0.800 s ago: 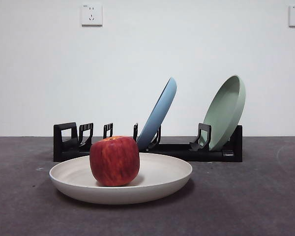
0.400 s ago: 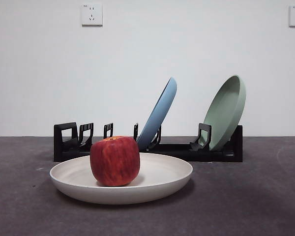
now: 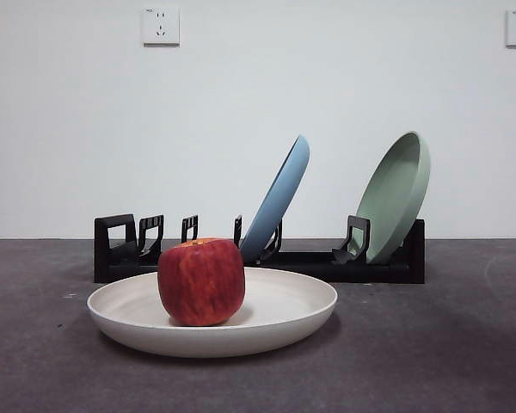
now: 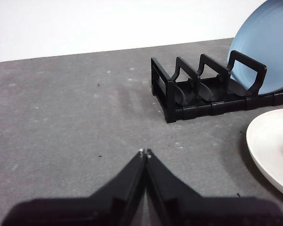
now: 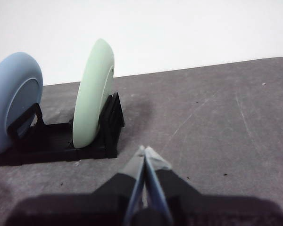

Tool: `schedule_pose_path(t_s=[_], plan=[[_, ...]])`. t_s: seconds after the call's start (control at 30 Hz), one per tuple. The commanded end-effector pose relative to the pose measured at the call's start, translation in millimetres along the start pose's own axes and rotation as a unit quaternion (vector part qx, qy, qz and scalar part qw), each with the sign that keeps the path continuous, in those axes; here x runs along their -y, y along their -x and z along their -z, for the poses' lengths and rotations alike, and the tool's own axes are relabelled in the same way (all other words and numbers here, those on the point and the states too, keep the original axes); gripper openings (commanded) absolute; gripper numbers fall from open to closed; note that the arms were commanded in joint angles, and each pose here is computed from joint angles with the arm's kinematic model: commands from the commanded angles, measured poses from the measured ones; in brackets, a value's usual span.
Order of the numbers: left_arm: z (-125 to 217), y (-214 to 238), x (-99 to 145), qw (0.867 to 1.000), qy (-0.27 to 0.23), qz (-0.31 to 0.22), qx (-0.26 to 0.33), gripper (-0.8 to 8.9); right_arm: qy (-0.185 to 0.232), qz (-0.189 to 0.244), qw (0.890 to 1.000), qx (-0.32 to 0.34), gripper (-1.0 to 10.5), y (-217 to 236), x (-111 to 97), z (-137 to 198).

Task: Take the yellow plate from the plate rack,put the plate on the table,take the apple from the table,put the apple in the plate

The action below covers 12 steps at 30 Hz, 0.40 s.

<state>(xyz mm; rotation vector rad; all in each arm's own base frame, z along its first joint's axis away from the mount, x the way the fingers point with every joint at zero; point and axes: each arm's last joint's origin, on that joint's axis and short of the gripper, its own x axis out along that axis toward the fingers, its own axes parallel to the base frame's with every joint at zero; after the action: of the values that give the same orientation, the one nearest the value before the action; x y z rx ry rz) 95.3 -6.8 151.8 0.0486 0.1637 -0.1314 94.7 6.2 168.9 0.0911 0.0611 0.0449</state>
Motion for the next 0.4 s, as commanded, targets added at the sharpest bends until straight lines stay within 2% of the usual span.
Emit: schedule_pose_path(t_s=[0.03,0.27,0.4], plan=[[4.2,-1.2,-0.2,1.0,0.004,-0.002,-0.005,-0.03,-0.005,-0.014,1.0,-0.007,0.0,-2.1,-0.2,8.3],[4.2,-1.2,-0.2,1.0,0.004,-0.002,-0.005,-0.03,0.006,-0.063,0.997,-0.043,0.0,-2.4,-2.4,17.0],[4.1,-1.2,-0.2,1.0,0.004,-0.002,-0.005,-0.03,-0.014,-0.059,0.996,-0.071,0.0,-2.6,-2.0,21.9]])
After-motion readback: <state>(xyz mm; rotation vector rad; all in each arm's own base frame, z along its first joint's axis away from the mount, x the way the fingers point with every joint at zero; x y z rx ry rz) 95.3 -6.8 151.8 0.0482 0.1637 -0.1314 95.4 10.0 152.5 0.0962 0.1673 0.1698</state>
